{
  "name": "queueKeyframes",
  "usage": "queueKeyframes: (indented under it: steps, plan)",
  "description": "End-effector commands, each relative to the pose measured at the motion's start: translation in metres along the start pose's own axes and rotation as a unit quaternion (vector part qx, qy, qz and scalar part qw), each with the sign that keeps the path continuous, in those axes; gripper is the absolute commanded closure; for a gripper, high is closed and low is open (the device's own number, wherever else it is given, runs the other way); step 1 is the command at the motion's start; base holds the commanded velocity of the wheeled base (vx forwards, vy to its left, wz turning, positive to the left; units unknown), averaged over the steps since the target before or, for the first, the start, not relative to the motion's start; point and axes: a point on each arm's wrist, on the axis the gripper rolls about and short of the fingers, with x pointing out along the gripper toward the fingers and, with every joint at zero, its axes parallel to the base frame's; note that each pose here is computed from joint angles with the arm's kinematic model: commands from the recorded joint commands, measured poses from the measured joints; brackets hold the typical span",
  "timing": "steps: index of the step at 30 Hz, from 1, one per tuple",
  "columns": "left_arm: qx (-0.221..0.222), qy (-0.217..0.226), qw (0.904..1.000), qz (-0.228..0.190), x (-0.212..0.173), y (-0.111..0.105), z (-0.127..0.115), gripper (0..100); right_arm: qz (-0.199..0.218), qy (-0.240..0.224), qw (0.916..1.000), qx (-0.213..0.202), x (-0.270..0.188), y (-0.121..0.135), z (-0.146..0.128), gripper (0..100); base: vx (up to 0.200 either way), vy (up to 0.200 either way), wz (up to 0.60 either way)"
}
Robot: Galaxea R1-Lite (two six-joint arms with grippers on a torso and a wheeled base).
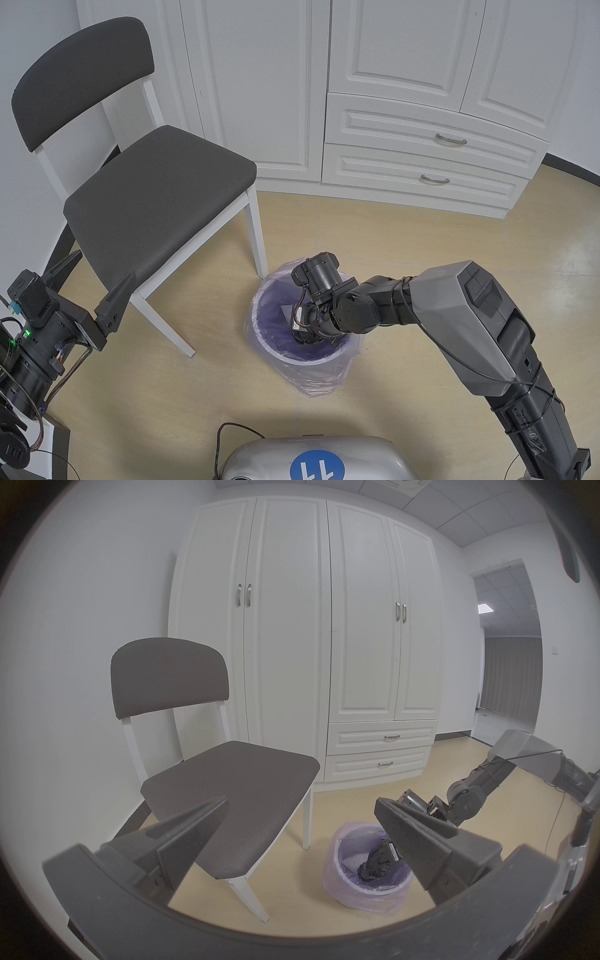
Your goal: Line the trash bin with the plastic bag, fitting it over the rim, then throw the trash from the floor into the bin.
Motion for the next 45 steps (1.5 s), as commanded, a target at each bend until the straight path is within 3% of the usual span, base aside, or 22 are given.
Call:
queueKeyframes:
  steps: [1,6,13,25,26,45]
  plan:
    - [0.000,0.000,1.0000,0.000,0.001,0.000,0.000,0,0.006,-0.016,0.9997,0.019,0.002,-0.002,0.005,100,0.000,0.000,0.00]
    - [0.000,0.000,1.0000,0.000,0.000,0.000,0.000,0,0.001,-0.029,0.9992,0.026,0.001,-0.005,0.010,100,0.000,0.000,0.00]
    - [0.000,0.000,1.0000,0.000,0.000,0.000,0.000,0,-0.022,0.006,0.9997,0.003,-0.003,-0.007,0.004,100,0.000,0.000,0.00]
    - [0.000,0.001,1.0000,0.000,0.000,0.000,0.000,0,-0.024,0.011,0.9996,-0.001,0.005,-0.007,-0.004,100,0.000,0.000,0.00]
    - [0.000,0.001,1.0000,0.000,0.000,0.000,0.000,0,-0.024,0.011,0.9996,0.000,0.005,-0.007,-0.004,0,0.000,0.000,0.00]
    - [0.000,-0.003,1.0000,0.000,-0.001,0.000,0.001,0,-0.021,0.002,0.9998,0.000,-0.023,-0.002,0.015,0,0.000,0.000,0.00]
